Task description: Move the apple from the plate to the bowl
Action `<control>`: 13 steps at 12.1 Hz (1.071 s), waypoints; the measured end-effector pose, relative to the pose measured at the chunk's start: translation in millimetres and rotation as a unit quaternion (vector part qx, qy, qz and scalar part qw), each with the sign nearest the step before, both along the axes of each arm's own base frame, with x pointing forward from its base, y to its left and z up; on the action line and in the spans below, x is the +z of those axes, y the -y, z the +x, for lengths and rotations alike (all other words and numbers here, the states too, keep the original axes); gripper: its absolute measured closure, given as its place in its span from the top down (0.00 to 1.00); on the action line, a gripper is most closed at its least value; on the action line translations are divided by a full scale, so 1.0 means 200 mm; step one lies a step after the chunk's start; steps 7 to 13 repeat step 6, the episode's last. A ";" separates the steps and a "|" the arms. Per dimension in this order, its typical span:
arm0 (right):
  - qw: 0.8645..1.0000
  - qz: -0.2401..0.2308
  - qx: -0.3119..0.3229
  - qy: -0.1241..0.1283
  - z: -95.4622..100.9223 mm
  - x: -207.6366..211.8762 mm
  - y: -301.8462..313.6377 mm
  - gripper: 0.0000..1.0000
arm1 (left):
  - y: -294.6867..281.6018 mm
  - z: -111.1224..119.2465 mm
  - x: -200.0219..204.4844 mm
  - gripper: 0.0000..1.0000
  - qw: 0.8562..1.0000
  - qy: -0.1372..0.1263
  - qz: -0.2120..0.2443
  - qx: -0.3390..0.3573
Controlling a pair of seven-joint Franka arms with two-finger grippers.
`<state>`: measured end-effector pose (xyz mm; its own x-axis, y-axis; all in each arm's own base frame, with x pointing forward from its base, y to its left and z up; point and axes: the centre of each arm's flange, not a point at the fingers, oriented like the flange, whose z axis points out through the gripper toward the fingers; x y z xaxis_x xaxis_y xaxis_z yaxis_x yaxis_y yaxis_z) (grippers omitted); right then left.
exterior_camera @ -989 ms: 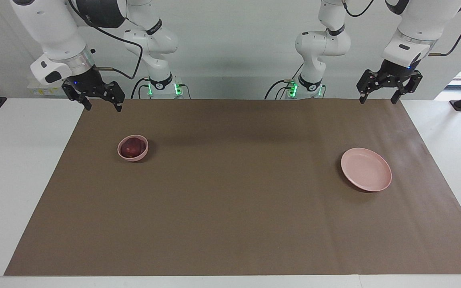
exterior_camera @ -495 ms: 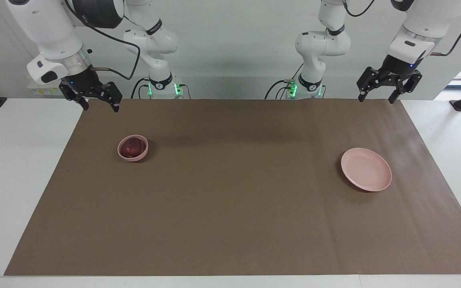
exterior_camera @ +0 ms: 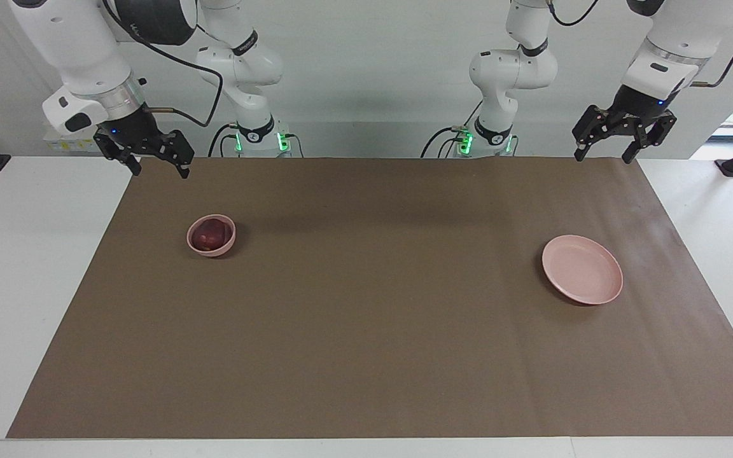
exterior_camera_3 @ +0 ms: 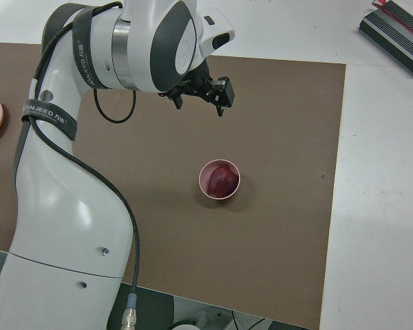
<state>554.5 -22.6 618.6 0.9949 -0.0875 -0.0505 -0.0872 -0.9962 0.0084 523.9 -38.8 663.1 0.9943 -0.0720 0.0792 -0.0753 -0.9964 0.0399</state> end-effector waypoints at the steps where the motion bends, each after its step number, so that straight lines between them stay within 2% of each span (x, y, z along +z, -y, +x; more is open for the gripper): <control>1: 1.000 0.000 0.002 0.000 0.00 0.00 -0.01 1.00 | 0.00 -0.01 0.00 1.00 1.000 -0.005 0.002 0.000; 13: 1.000 -0.002 0.004 -0.004 0.00 0.00 -0.02 1.00 | 0.00 -0.02 -0.01 1.00 1.000 -0.011 0.004 -0.003</control>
